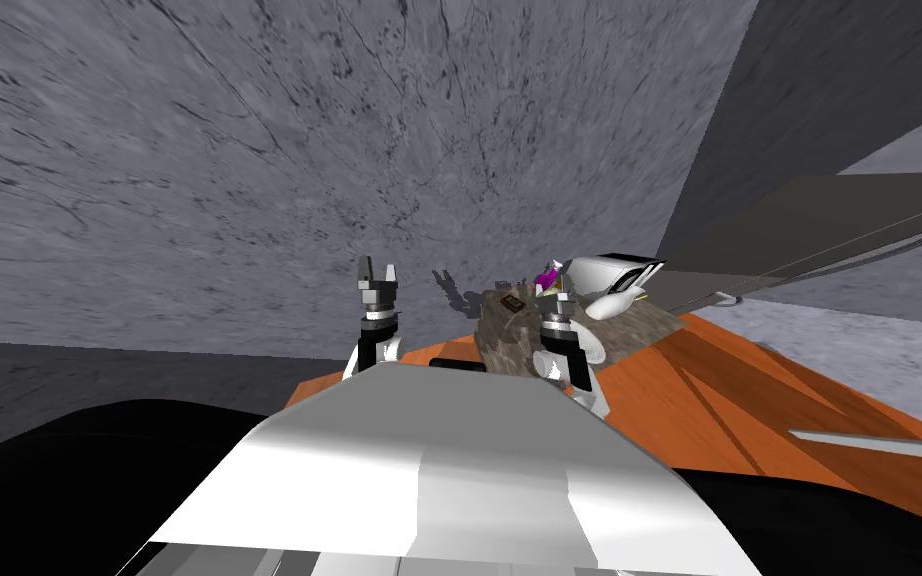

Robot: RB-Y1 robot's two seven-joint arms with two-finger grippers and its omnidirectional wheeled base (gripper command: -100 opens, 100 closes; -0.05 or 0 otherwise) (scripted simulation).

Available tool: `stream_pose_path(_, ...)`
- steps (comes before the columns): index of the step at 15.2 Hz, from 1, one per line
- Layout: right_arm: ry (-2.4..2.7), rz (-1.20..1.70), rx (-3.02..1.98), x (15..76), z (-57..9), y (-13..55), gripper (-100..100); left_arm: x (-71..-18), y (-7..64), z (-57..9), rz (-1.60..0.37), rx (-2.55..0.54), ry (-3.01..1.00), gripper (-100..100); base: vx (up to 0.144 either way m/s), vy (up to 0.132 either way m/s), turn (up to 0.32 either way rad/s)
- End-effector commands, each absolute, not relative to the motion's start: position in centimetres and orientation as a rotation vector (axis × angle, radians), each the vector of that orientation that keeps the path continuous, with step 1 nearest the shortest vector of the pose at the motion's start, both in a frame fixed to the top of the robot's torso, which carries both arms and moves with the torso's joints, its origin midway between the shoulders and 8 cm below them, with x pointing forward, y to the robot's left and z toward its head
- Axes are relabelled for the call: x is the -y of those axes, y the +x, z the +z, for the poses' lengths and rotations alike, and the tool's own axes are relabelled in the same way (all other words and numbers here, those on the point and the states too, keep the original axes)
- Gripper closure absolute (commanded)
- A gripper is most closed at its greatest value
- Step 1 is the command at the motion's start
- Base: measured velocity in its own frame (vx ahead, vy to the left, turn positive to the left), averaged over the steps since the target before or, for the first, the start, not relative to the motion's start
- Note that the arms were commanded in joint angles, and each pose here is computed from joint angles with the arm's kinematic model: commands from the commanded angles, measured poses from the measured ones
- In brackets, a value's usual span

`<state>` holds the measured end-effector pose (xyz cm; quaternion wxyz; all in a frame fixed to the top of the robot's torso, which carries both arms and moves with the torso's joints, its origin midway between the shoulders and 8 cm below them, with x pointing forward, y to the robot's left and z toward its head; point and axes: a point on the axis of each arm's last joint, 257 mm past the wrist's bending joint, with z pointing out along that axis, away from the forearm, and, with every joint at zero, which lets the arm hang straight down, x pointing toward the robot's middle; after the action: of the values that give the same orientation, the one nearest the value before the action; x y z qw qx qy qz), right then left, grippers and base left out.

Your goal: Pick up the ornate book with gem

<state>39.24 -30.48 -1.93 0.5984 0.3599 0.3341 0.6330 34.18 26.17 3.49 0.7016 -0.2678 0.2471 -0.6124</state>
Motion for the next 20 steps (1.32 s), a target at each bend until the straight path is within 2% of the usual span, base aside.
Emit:
stream_pose_path(1,0.921,1.466,-0.797,32.5,-3.8,40.6,-100,-26.2,34.2,3.5,-1.363,-0.55,-0.596,0,-0.016,-0.008,0.161)
stream_pose_path(11,1.213,1.472,-0.81,37.7,-9.4,43.4,-100,-26.2,34.2,3.5,-1.363,-0.55,-0.596,0,-0.015,-0.009,0.101)
stream_pose_path(20,1.568,1.462,-0.737,44.7,-15.5,45.3,-100,-26.2,34.2,3.5,-1.363,-0.55,-0.596,0,-0.016,-0.011,0.12)
